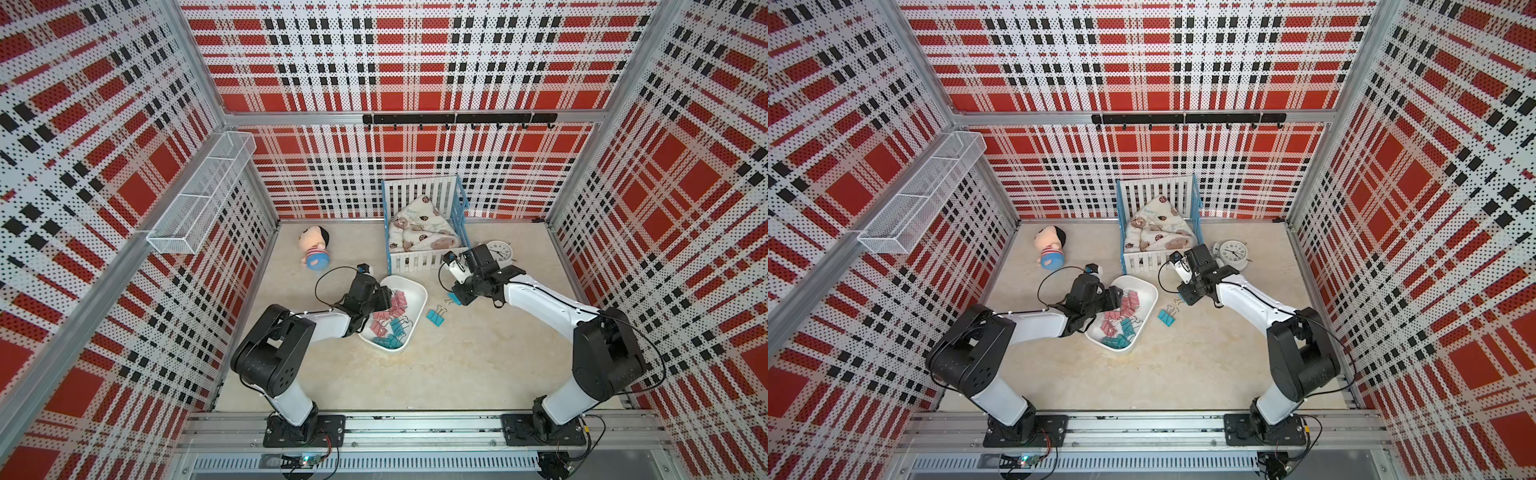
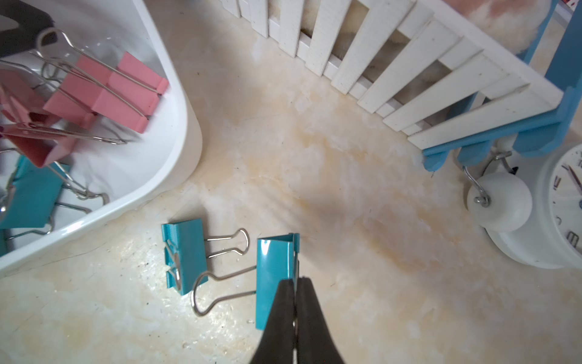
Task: Take out the binder clips from the storage box
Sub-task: Place the binder clip at the center of the board.
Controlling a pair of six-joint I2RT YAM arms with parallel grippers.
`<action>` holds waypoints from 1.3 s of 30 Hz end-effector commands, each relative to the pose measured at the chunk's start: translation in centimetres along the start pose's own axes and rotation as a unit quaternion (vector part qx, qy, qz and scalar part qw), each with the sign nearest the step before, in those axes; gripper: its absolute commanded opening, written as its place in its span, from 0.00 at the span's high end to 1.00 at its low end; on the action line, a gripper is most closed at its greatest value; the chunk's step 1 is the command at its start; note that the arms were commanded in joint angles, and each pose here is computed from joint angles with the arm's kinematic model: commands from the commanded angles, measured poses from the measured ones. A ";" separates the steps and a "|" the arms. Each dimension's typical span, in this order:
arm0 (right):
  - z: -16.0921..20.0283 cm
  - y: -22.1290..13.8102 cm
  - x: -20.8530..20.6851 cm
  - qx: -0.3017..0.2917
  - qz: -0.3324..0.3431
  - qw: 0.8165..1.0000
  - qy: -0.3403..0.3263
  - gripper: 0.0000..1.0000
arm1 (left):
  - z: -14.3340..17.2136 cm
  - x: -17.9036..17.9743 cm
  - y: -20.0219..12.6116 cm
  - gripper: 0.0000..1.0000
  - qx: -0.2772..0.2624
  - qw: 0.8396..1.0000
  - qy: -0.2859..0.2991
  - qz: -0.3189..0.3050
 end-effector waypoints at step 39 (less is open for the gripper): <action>-2.7 5.5 1.6 0.010 -0.017 1.000 0.009 0.70 | 0.2 0.1 0.6 0.32 0.017 1.000 0.012 -0.003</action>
Point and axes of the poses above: each gripper's point midway between its finger pads, its own y axis out along the fingers, its own x axis along the line the jaws close on, z = x × y, the point moved 1 cm from there along -y, back along the fingers, and after that the axes turned 2 degrees about -y, right-handed, at the moved point
